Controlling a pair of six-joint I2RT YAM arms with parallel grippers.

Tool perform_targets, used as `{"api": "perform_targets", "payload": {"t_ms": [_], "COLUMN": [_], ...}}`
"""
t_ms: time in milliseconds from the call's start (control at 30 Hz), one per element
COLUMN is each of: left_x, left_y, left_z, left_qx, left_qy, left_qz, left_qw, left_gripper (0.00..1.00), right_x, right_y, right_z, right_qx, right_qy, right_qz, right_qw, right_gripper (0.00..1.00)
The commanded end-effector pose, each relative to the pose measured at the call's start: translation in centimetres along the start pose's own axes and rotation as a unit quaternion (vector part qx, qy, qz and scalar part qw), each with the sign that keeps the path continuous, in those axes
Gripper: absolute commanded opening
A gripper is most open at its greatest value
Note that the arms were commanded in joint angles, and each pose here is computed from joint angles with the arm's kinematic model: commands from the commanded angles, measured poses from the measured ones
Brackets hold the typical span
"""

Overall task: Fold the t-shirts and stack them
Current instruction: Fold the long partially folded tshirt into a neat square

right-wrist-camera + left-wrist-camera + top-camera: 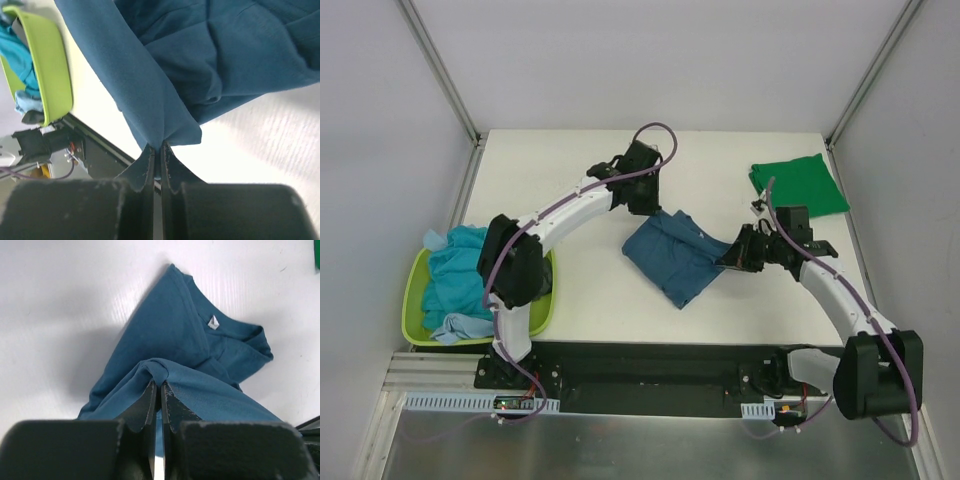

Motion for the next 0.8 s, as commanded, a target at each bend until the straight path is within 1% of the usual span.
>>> {"api": "perform_targets", "payload": {"t_ms": [0,67,133,167,233,267,300,333,367,400,433,467,500,533,567,600,633,667,767], "left_x": [-2.8,-4.5,-6.1,-7.0,-8.7,-9.2,-9.6,-9.6,-9.5,-9.1,-8.5,-7.7,-7.0,-5.5,-4.6,-3.7,-2.8,-1.7,0.4], "left_y": [1.1,1.2,0.8,0.6,0.3,0.0,-0.2,-0.5,-0.7,-0.9,-1.1,-1.2,-1.2,-1.3,-1.2,-1.1,-0.8,-0.7,-0.1], "left_z": [-2.7,-3.0,-3.5,-3.8,-4.5,-4.9,-5.4,-6.1,-6.5,-6.7,-7.2,-7.5,-7.7,-8.1,-8.0,-7.9,-7.5,-7.3,-5.1], "left_qx": [-0.018,-0.022,-0.024,-0.025,-0.025,-0.028,-0.032,-0.037,-0.045,-0.051,-0.056,-0.059,-0.063,-0.068,-0.072,-0.074,-0.076,-0.079,-0.075], "left_qy": [-0.007,0.007,0.011,0.01,0.009,0.005,0.0,-0.008,-0.013,-0.018,-0.026,-0.036,-0.041,-0.053,-0.058,-0.062,-0.064,-0.068,-0.054], "left_qz": [0.001,0.013,0.032,0.037,0.047,0.057,0.064,0.073,0.084,0.088,0.091,0.09,0.089,0.089,0.086,0.081,0.073,0.068,0.071], "left_qw": [1.0,1.0,0.999,0.999,0.999,0.998,0.997,0.997,0.995,0.995,0.994,0.994,0.993,0.992,0.992,0.992,0.992,0.992,0.993], "left_gripper": [0.0,0.0,0.01,0.03,0.07,0.12,0.22,0.36,0.44,0.56,0.67,0.76,0.85,0.94,0.99,0.99,0.99,0.99,0.99], "right_x": [-1.1,-1.6,-2.2,-2.5,-3.2,-3.4,-3.5,-3.4,-3.2,-2.8,-2.2,-1.5,-0.8,0.0,0.7,1.5,2.0,2.3,1.8], "right_y": [-1.6,-2.6,-3.6,-4.1,-4.9,-5.0,-5.0,-4.9,-4.6,-4.4,-4.1,-3.7,-3.6,-3.2,-3.0,-2.5,-2.1,-1.6,0.4], "right_z": [-1.9,-2.9,-4.0,-4.6,-6.2,-6.9,-7.5,-8.2,-8.6,-8.9,-9.2,-9.2,-9.2,-9.0,-8.7,-8.3,-7.8,-7.3,-5.7], "right_qx": [-0.028,-0.038,-0.045,-0.048,-0.054,-0.049,-0.044,-0.038,-0.033,-0.035,-0.031,-0.027,-0.025,-0.02,-0.017,-0.007,0.004,0.012,0.042], "right_qy": [-0.013,-0.023,-0.042,-0.054,-0.087,-0.097,-0.104,-0.111,-0.119,-0.13,-0.142,-0.158,-0.173,-0.186,-0.196,-0.206,-0.209,-0.207,-0.189], "right_qz": [0.01,0.028,0.046,0.054,0.081,0.088,0.095,0.1,0.104,0.118,0.127,0.139,0.157,0.168,0.185,0.19,0.188,0.175,0.099], "right_qw": [0.999,0.999,0.997,0.996,0.991,0.99,0.989,0.988,0.987,0.984,0.981,0.977,0.972,0.968,0.963,0.96,0.96,0.963,0.976], "right_gripper": [0.02,0.03,0.07,0.12,0.13,0.15,0.21,0.25,0.25,0.28,0.33,0.42,0.47,0.5,0.57,0.66,0.9,0.96,0.96]}}
Point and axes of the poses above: each gripper's point midway between its finger pads, its own x axis back along the fingers, its own y axis along the line the jaws close on, z = x × y, the point moved 9 cm from there along x, back along the fingers, and after that the axes turned 10 degrees about -x, right-handed, at the moved point
